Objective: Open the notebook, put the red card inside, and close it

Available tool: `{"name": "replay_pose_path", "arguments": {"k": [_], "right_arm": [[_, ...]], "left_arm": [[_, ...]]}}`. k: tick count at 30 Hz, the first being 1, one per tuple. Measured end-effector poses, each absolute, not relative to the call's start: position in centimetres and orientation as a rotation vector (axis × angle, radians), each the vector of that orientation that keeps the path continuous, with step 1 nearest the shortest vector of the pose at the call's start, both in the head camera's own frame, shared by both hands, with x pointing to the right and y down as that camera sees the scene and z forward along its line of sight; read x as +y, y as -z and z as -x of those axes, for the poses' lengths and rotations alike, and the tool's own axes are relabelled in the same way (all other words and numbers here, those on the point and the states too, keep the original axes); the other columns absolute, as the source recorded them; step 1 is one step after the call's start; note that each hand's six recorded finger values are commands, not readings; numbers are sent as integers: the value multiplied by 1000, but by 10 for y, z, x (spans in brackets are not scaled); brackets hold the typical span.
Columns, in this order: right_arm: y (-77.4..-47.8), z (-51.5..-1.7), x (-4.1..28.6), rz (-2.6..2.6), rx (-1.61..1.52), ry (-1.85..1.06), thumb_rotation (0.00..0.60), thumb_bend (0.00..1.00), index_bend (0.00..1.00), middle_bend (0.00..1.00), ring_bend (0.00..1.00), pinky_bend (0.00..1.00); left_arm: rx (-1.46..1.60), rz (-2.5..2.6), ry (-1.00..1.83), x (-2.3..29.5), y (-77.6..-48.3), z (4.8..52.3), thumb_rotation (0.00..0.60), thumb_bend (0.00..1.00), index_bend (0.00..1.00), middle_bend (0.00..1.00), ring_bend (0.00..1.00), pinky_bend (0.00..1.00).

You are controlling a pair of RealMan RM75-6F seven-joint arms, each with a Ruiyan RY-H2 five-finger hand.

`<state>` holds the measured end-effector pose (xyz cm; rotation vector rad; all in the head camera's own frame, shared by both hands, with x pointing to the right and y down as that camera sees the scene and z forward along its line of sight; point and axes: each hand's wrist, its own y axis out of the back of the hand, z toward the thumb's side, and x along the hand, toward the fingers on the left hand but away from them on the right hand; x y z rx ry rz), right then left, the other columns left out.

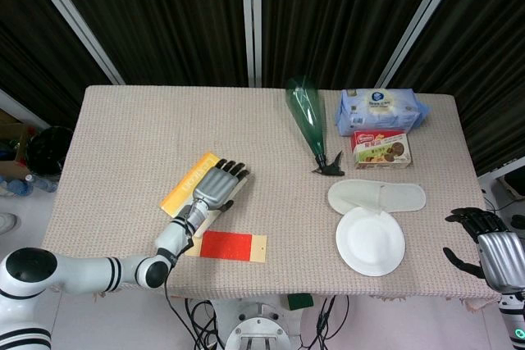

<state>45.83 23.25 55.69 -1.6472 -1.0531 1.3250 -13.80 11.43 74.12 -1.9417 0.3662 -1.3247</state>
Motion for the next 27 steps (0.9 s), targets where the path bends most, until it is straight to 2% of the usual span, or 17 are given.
{"name": "replay_pose_path", "arguments": {"k": [23,27], "right_arm": [[-558,-460,234,1649,-1061,-1330,600,171,354,267,209,266],[-558,-460,234,1650,-1060,-1327,600,171,355,267,209,266]], "left_arm": [[372,1956,1383,119,-750,147,600,309,140,72,73,104],[371,1942,1401,118,-750,151,600,360,141,72,73,104]]}}
